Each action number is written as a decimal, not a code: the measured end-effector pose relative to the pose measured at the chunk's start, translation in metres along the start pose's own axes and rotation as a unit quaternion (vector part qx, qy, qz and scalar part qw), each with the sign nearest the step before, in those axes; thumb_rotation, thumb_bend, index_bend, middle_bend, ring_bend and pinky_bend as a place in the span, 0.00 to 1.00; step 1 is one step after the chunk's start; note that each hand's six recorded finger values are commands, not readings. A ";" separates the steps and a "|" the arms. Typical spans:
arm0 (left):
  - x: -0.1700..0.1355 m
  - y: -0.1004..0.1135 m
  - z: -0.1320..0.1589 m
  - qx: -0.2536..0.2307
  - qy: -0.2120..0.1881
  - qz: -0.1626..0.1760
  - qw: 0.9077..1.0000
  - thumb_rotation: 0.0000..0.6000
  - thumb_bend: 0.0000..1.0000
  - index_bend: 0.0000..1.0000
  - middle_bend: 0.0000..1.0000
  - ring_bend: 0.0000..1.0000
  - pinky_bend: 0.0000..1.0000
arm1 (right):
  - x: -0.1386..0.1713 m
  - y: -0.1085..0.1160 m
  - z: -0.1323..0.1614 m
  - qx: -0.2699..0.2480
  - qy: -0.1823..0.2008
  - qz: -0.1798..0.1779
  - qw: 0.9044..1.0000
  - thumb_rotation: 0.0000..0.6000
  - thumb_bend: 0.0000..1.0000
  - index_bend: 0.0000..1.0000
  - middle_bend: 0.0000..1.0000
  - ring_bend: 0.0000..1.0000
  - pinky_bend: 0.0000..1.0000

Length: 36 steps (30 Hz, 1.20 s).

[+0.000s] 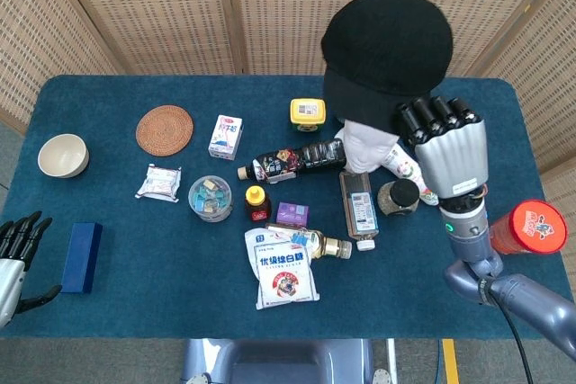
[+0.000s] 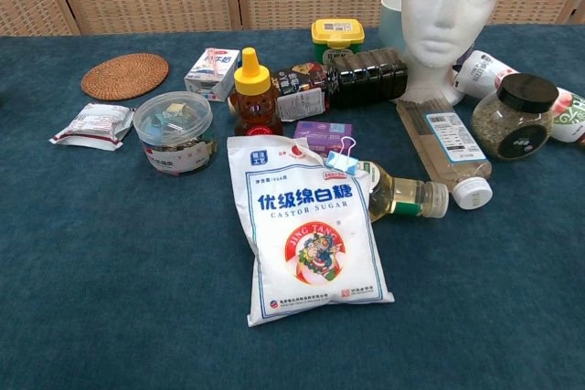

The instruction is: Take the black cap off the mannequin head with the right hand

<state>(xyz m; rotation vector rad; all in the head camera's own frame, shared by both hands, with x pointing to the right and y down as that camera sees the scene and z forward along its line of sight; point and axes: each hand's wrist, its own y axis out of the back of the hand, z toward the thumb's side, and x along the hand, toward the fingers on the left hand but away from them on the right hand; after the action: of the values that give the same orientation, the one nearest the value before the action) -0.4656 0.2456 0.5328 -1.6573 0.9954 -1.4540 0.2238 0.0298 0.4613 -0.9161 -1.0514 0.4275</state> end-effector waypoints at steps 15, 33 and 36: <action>-0.001 0.005 -0.005 -0.009 0.004 0.003 1.000 1.00 0.06 0.00 0.00 0.00 0.02 | 0.046 -0.010 0.105 -0.012 0.155 0.007 0.988 1.00 0.58 0.66 0.74 0.74 0.87; 0.001 0.001 -0.005 -0.005 0.005 -0.006 1.000 1.00 0.06 0.00 0.00 0.00 0.02 | 0.139 -0.039 0.142 -0.007 0.229 0.098 0.968 1.00 0.27 0.16 0.32 0.36 0.56; 0.001 0.001 -0.005 -0.004 0.006 -0.008 1.000 1.00 0.06 0.00 0.00 0.00 0.02 | 0.148 -0.046 0.141 -0.002 0.223 0.139 0.965 1.00 0.03 0.01 0.12 0.16 0.38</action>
<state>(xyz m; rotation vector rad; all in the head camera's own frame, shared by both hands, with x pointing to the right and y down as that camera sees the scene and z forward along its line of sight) -0.4702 0.2443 0.5331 -1.6673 0.9981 -1.4726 0.1634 0.1677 0.6073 -1.1069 -0.5139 0.4231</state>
